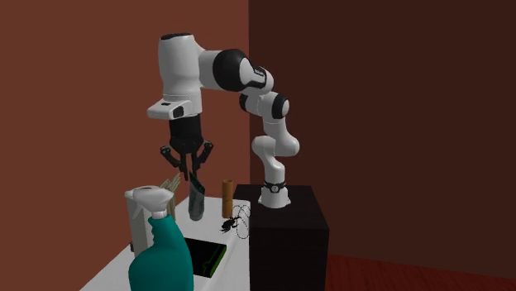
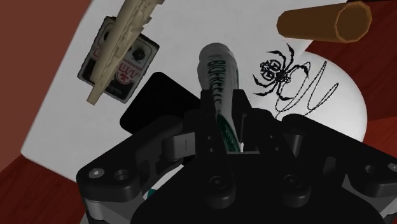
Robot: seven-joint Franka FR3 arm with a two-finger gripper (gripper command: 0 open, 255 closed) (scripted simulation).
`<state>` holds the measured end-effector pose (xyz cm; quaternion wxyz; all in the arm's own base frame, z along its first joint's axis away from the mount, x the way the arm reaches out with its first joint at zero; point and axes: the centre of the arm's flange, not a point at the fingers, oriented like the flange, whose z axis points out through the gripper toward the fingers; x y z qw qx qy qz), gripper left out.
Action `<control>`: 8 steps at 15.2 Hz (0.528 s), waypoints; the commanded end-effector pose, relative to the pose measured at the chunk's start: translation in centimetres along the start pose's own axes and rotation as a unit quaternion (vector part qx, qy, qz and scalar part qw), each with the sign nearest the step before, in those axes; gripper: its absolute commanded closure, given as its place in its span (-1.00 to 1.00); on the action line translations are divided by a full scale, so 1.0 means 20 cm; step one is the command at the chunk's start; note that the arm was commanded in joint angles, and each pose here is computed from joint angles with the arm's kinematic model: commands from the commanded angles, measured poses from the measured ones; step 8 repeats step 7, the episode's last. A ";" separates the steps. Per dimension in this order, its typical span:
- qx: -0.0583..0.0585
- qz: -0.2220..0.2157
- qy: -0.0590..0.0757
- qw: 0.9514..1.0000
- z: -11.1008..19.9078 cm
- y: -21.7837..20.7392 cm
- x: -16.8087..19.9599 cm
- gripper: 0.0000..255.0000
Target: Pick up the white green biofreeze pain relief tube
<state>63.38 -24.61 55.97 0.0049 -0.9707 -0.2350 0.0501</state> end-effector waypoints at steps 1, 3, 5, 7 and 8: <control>0.000 0.000 0.000 1.000 -0.05 0.00 -0.01 1.00; 0.000 0.000 0.000 1.000 -0.11 -0.01 -0.01 1.00; 0.000 0.000 0.000 1.000 -0.16 -0.01 -0.02 1.00; 0.000 0.000 0.000 1.000 -0.16 -0.01 -0.02 1.00; 0.000 0.000 0.000 1.000 -0.16 -0.01 -0.02 1.00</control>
